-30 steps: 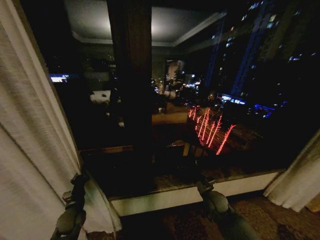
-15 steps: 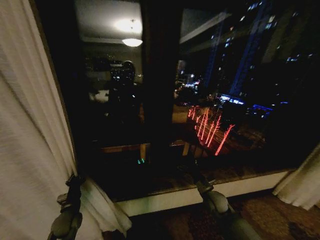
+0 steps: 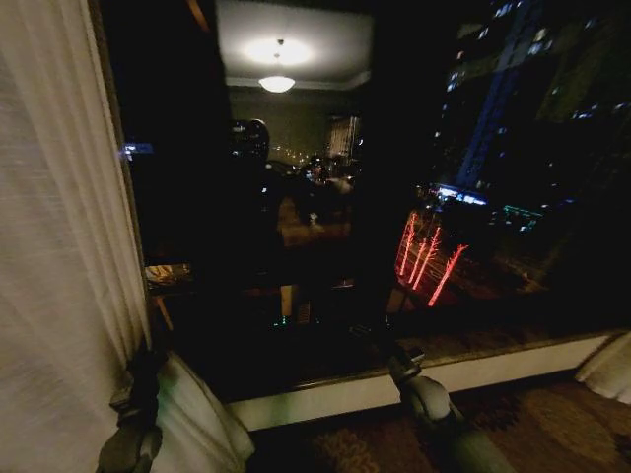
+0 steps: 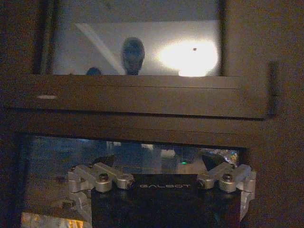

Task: Open the curtains by pulling them apart, changing their state from closed to fully open.

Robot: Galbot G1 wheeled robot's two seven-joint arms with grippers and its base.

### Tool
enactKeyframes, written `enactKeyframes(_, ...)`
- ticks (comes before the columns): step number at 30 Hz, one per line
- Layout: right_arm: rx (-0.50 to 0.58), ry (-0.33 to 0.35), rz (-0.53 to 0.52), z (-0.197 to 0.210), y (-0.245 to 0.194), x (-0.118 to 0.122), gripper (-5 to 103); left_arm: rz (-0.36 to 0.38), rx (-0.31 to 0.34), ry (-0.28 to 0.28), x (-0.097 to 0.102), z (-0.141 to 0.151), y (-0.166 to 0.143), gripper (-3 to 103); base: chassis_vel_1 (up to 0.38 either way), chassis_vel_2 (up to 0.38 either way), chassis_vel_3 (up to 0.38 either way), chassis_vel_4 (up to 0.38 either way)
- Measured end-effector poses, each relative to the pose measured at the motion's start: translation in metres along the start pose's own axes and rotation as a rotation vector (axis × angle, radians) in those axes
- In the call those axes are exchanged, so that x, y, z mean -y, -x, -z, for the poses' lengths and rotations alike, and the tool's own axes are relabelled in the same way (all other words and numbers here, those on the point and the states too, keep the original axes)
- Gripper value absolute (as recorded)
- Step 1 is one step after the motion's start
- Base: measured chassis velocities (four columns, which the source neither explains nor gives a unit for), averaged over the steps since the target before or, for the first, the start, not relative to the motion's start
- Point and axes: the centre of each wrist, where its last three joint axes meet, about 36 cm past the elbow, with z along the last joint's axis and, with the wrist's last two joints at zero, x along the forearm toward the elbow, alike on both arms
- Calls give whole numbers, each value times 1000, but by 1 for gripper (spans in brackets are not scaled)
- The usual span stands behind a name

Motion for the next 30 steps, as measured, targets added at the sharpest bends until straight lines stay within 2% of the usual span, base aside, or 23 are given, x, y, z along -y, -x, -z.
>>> enactKeyframes(30, 0, 0, 0, 0, 0, 0, 100, 34, 7, 13, -10, -1, -14, 0, 373, 327, -384, -328)
